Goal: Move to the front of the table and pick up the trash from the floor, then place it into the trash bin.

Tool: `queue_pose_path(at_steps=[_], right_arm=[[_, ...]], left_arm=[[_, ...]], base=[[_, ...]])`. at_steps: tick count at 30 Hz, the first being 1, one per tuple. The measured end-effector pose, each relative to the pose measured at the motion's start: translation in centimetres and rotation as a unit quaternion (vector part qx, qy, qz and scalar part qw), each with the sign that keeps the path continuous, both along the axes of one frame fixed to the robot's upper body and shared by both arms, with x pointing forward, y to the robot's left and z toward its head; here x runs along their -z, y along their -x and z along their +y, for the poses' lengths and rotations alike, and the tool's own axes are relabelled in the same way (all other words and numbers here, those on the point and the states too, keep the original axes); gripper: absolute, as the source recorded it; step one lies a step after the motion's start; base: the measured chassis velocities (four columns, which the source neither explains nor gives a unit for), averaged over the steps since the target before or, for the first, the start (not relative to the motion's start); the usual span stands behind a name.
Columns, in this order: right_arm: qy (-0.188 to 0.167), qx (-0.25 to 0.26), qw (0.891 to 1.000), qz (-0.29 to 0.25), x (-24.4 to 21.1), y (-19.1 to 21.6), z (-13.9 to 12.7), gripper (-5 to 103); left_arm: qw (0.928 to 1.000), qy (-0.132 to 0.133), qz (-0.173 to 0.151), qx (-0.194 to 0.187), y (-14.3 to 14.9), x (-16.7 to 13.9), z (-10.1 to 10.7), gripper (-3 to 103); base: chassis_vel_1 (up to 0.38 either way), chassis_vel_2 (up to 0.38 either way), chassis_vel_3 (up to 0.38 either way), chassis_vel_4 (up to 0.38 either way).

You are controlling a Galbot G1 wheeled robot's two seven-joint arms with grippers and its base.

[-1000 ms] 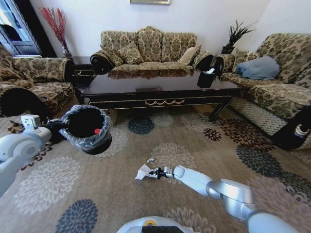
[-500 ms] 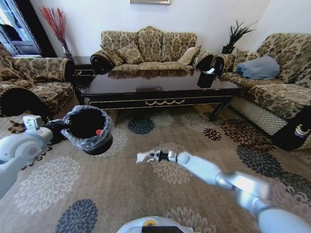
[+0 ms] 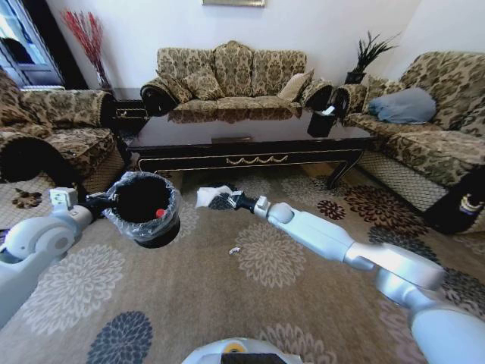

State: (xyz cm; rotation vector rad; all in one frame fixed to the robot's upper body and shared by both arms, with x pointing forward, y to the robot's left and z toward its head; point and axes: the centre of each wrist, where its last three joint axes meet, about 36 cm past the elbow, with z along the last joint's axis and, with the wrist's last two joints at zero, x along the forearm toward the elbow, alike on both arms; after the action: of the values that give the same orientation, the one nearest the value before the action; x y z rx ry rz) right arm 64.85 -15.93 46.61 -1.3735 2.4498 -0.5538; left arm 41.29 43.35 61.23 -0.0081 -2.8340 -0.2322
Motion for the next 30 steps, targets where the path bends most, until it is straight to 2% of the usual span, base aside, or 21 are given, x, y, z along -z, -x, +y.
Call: queue_pose_path(at_steps=[7,13,19,23,30], right_arm=[[-0.052,-0.013,0.998,-0.023,-4.8,-0.8,3.5,0],[-0.072,-0.044,0.996,-0.040,-7.3,0.5,6.4,0],[-0.070,-0.073,0.994,-0.039,-7.4,1.8,8.8,0],[-0.040,-0.108,0.992,-0.050,-6.6,2.2,12.2,0],[-0.025,-0.133,0.989,-0.054,-5.7,2.8,15.1,0]], left_arm=[[1.0000,-0.001,0.003,0.001,-0.1,0.1,-0.2,4],[1.0000,-0.001,0.004,-0.002,-0.3,0.1,0.0,4],[1.0000,-0.002,0.002,-0.004,-0.5,0.0,0.2,4],[1.0000,-0.001,0.000,-0.006,-0.7,-0.2,0.4,4],[1.0000,-0.001,0.001,-0.009,-0.8,-0.1,0.6,4]], base=[[0.000,0.000,0.000,0.000],[0.000,0.000,0.000,0.000],[0.000,0.000,0.000,0.000],[0.000,0.000,0.000,0.000],[0.000,0.000,0.000,0.000]])
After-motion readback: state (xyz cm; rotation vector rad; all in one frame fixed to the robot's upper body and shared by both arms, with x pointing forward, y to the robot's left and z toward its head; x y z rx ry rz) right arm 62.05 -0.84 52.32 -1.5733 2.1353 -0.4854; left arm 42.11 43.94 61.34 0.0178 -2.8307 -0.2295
